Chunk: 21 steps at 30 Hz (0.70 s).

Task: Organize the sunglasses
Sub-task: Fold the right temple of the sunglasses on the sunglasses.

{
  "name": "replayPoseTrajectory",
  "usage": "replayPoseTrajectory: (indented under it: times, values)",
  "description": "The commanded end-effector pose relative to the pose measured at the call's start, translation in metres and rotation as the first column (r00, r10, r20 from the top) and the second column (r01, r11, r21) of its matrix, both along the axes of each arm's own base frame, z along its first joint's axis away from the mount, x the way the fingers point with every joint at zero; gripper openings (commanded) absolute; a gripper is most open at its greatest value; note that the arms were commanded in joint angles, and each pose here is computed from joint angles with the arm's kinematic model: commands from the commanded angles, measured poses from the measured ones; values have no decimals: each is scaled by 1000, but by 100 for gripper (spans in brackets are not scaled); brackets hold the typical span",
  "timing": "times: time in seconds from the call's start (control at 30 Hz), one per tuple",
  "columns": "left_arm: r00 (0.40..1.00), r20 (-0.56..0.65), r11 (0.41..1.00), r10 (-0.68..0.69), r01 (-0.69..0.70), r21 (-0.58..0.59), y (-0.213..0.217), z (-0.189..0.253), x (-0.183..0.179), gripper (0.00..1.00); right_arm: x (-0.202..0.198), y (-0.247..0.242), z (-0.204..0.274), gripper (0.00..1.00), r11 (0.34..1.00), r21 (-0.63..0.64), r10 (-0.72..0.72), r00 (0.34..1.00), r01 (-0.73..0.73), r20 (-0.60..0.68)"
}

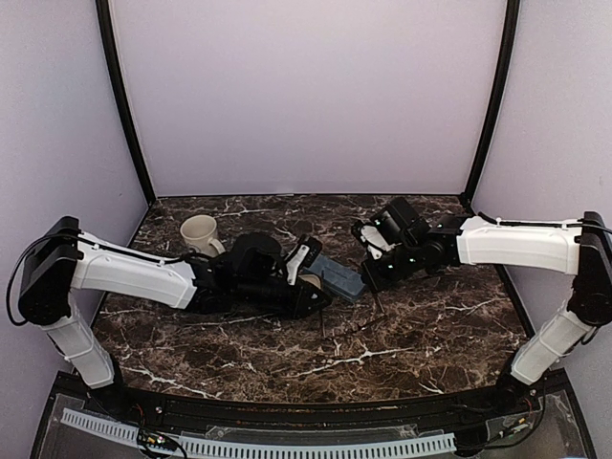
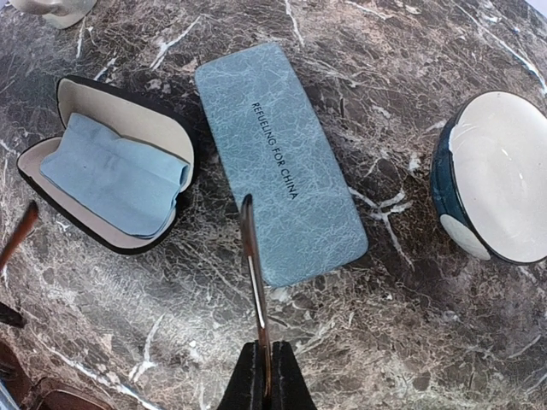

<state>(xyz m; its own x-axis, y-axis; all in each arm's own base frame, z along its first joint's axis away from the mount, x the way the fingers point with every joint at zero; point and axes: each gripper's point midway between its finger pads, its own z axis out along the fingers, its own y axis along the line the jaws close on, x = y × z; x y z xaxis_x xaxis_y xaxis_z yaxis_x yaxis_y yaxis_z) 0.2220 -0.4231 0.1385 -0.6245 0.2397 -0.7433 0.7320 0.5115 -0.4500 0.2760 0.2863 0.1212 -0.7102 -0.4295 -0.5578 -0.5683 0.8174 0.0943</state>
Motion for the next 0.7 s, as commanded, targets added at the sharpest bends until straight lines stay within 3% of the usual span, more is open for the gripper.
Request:
replayPoseTrajectory:
  times: [0.0, 0.17, 0.37, 0.67]
  values:
    - [997, -11, 997, -74, 74, -4, -16, 5, -8, 21, 4, 17, 24, 0, 996, 89, 6, 999, -11, 50]
    - [989, -54, 990, -141, 141, 1, -29, -5, -14, 23, 3, 21, 31, 0, 992, 129, 7, 997, -16, 71]
    - [958, -61, 959, -281, 277, -64, -48, 1, -29, 38, 1, 22, 34, 0, 987, 162, 4, 997, -17, 77]
    - [981, 29, 981, -190, 191, -38, -35, 13, -15, 63, -2, 17, 22, 0, 991, 134, 7, 998, -14, 58]
